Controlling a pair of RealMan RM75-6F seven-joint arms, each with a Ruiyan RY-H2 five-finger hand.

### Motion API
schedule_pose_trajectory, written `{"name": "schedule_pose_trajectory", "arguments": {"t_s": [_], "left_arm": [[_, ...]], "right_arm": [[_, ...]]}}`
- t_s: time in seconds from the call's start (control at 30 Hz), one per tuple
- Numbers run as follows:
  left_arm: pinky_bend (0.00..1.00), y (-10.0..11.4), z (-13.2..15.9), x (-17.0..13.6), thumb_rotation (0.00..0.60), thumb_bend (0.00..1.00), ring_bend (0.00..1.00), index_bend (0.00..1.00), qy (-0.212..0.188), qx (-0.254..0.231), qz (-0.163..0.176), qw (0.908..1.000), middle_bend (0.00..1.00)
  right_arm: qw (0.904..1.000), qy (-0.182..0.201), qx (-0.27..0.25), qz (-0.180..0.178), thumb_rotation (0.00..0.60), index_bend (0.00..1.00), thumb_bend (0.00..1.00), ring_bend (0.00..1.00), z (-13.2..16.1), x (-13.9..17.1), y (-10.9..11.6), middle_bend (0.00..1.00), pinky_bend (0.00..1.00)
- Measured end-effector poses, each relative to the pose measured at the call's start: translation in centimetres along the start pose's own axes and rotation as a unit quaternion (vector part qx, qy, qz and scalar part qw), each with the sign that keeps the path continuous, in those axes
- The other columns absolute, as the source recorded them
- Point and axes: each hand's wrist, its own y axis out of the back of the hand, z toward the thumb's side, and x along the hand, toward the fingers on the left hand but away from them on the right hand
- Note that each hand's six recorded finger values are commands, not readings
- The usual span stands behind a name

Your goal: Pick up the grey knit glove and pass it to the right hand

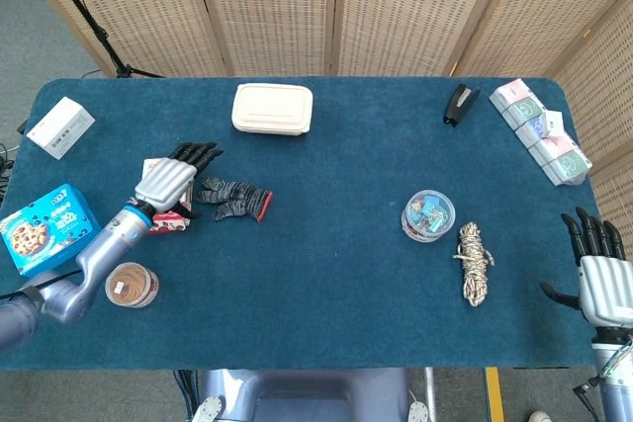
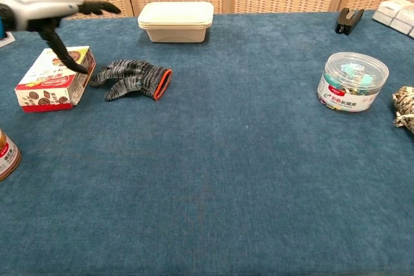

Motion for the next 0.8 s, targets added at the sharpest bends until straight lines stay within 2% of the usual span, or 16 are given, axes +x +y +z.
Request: {"name": "schedule_pose_trajectory", "arguments": {"t_s": [0.2, 0.5, 0.7, 0.8], "left_arm": [[0.0, -2.1, 1.1, 3.0, 0.6, 0.0, 0.0, 0.0, 0.001, -0.008, -0.026, 0.9996, 0.0], [0.04, -3.5, 1.8, 5.4, 0.6, 0.0, 0.0, 0.0, 0.001, 0.007, -0.043, 0.999, 0.0], [0.17, -4.5, 2.2, 6.3, 0.6, 0.0, 0.0, 0.01, 0.003, 0.019, -0.058, 0.9981, 0.0], [0.24, -4.9, 2.3, 6.7, 0.6, 0.0, 0.07, 0.11, 0.006, 0.023, -0.062, 0.9978, 0.05]], "right_arm": [[0.9999, -0.013, -0.003, 0.008, 0.6, 0.0, 0.11, 0.0, -0.6, -0.3, -0.4, 0.0, 0.0], [0.9998, -0.021, -0.008, 0.002, 0.6, 0.0, 0.11, 0.0, -1.0, -0.6, -0.2, 0.0, 0.0], [0.9996, -0.025, -0.012, 0.0, 0.6, 0.0, 0.11, 0.0, -1.2, -0.6, 0.0, 0.0, 0.0], [0.9996, -0.024, -0.014, -0.001, 0.6, 0.0, 0.11, 0.0, -1.2, -0.7, 0.1, 0.0, 0.0]]}}
